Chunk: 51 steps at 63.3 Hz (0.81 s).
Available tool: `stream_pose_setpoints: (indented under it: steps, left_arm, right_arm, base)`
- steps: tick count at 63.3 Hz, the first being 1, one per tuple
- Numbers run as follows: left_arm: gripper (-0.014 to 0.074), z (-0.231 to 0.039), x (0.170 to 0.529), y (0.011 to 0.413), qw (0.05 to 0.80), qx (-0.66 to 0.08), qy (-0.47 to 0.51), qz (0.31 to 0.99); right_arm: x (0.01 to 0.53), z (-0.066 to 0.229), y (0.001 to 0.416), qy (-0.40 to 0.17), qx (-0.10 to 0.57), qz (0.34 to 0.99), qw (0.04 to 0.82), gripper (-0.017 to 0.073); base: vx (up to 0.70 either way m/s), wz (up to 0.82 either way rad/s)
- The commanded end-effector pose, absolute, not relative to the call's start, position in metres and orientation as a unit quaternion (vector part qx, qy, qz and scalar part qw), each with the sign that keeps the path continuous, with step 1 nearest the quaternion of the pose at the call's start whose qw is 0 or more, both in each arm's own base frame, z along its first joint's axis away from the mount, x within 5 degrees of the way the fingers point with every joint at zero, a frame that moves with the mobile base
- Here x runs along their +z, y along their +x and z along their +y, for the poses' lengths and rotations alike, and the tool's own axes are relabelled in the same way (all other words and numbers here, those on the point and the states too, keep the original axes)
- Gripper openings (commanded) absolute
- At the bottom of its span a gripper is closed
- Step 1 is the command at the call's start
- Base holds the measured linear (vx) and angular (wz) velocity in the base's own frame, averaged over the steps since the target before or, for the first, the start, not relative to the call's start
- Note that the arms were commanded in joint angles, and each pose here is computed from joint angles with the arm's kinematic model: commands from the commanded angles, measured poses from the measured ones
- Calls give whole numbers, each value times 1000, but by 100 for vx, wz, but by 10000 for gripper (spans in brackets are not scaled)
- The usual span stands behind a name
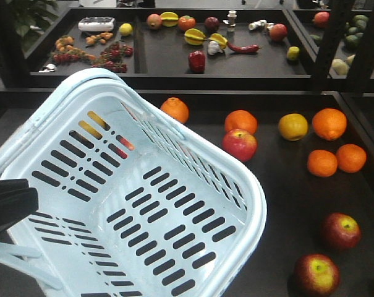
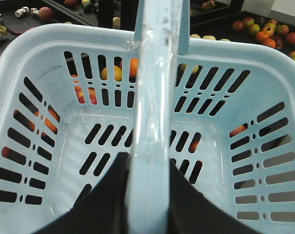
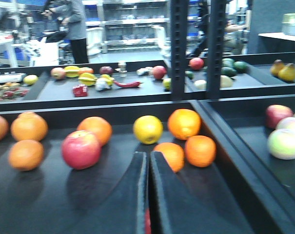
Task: Pick three apples into basket with both arms
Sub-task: 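Drive the base up to the table edge holding the basket aloft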
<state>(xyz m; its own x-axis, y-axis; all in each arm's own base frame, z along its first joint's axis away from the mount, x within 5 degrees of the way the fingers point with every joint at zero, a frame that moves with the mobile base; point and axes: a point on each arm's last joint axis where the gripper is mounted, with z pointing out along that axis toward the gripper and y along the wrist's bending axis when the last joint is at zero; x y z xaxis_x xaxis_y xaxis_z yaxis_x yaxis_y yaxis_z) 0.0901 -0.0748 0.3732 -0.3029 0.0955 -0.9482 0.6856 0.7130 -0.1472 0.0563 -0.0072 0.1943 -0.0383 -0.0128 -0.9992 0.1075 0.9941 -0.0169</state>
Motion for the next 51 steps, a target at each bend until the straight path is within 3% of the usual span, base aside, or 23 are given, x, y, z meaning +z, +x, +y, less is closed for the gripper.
stream_pose_setpoints:
  steps: [1,51]
  left_arm:
    - [-6,-73,389,91,569,-297,223,734]
    - [-6,-73,389,91,569,-297,223,734]
  right_arm:
    - [197,-6,56,21,-47,695,717,-5]
    - [197,-6,56,21,-47,695,717,-5]
  base:
    - [9,-24]
    - [6,-12]
